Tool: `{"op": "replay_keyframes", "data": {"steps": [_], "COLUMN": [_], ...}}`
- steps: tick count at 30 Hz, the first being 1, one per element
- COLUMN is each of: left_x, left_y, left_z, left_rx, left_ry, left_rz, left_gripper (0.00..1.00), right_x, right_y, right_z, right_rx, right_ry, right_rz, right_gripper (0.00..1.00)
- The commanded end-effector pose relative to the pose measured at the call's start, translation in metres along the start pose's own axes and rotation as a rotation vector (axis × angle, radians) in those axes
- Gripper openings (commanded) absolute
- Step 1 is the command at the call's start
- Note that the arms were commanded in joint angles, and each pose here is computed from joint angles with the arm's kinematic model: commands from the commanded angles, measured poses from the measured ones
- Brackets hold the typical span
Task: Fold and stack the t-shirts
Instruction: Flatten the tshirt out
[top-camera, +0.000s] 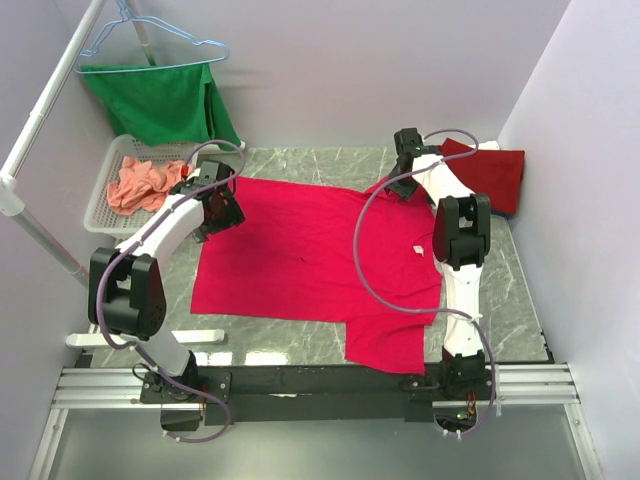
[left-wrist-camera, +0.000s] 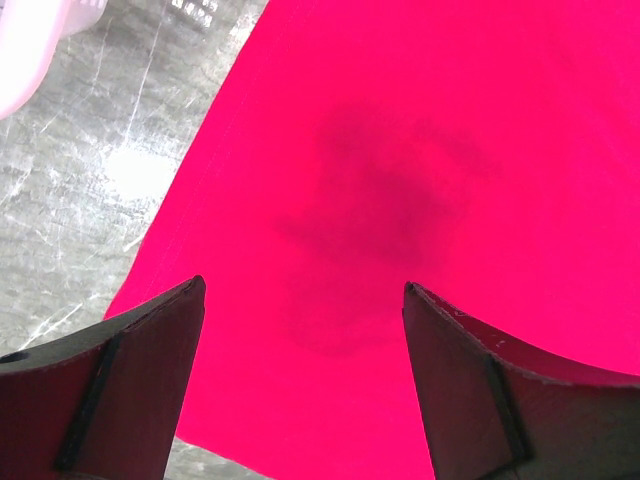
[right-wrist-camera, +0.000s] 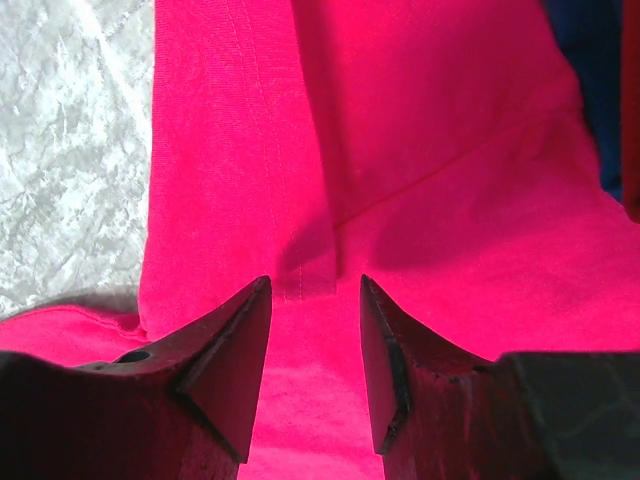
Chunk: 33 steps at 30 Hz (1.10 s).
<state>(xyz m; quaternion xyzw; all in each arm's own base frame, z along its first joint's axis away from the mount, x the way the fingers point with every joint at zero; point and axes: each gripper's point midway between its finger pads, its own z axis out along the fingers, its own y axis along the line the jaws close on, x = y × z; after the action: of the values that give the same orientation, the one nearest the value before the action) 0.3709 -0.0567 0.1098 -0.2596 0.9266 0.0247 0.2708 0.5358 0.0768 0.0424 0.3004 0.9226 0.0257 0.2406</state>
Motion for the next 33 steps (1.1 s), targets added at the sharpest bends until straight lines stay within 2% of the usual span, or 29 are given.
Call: {"op": "replay_keyframes", "data": {"steps": [1, 7, 10, 11, 15, 30, 33], "left_x": [-0.017, -0.020, -0.021, -0.021, -0.021, -0.023, -0.023], "left_y": [-0.010, -0.004, -0.002, -0.001, 0.000, 0.001, 0.001], "left_z": [-0.007, -0.007, -0.007, -0.007, -0.005, -0.002, -0.001], "left_rx": [0.037, 0.021, 0.018, 0.016, 0.016, 0.007, 0.006], "left_ry": [-0.034, -0.039, -0.043, -0.041, -0.037, -0.033, -0.031], "left_rz": [0.002, 0.006, 0.006, 0.007, 0.007, 0.014, 0.014], "left_gripper": [0.85, 0.85, 0.85, 0.85, 0.85, 0.85, 0.85], "right_x": [-0.002, 0.000, 0.000, 0.000, -0.007, -0.053, -0.057], "right_y": [0.001, 0.007, 0.007, 0.008, 0.012, 0.055, 0.066], "right_z": [0.007, 0.015, 0.015, 0.014, 0.004, -0.055, -0.054], "right_rx": [-0.007, -0.032, -0.033, -0.033, -0.050, -0.257, -0.306], "right_ry": [0.009, 0.028, 0.027, 0.027, 0.005, -0.123, -0.134], "right_rz": [0.027, 0.042, 0.047, 0.050, 0.059, 0.110, 0.115], "right_gripper": [0.47, 0.31, 0.20, 0.14, 0.00, 0.00, 0.00]}}
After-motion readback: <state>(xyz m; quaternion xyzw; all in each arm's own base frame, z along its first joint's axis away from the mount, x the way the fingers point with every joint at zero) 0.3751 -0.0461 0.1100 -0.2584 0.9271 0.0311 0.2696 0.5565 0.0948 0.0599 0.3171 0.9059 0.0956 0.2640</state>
